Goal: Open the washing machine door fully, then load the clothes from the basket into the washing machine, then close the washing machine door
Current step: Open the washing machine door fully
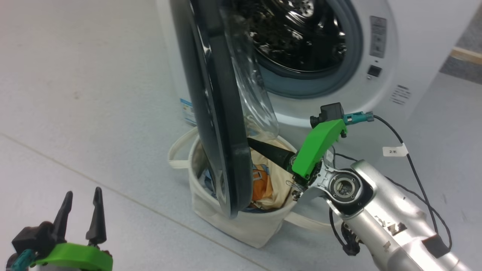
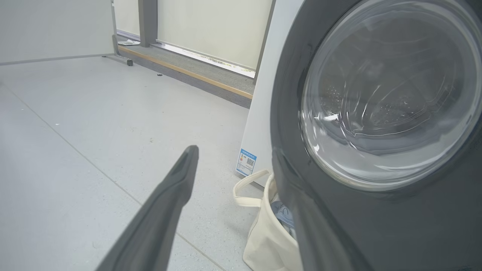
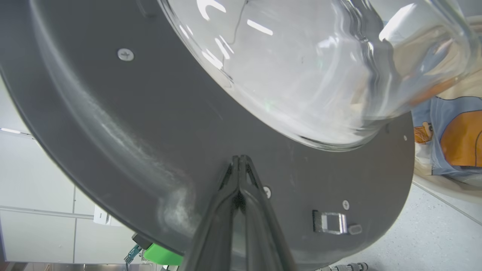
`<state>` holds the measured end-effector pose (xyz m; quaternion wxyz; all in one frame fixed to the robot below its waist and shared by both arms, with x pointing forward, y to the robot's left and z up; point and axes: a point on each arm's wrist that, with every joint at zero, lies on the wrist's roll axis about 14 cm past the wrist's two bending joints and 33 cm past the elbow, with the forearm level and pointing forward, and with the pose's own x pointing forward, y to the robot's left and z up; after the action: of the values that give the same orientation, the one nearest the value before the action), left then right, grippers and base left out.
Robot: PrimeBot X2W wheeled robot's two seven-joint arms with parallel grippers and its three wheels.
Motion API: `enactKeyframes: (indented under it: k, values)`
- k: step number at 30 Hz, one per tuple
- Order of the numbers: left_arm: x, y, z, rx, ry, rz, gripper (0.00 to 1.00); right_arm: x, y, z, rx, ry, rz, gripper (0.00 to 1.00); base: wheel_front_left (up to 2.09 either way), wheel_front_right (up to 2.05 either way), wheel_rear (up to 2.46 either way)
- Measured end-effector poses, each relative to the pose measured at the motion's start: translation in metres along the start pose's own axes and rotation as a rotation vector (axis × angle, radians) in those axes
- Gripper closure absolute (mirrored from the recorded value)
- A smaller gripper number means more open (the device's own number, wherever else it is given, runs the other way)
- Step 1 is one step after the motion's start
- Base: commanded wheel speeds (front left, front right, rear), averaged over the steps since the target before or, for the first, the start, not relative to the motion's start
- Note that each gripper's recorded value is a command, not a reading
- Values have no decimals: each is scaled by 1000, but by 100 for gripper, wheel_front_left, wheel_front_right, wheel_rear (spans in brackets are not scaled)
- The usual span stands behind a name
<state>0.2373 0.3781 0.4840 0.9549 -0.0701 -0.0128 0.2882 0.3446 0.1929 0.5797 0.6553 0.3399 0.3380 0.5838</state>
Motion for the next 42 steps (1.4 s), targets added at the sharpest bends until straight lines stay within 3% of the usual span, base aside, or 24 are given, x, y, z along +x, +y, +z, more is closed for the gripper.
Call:
enactKeyframes:
  k: [7,16,27,42]
  values:
    - [-23,42,6,2,-22,124,0,22,15,-26,15,100,55,100,0,0,0]
    - [-38,65,13,1,-48,216,0,36,26,-37,18,157,95,100,0,0,0]
    - [-43,70,18,-2,-66,242,0,42,30,-40,27,172,109,100,0,0,0]
    - [-32,54,12,-3,-52,177,0,34,31,-29,14,111,90,100,0,0,0]
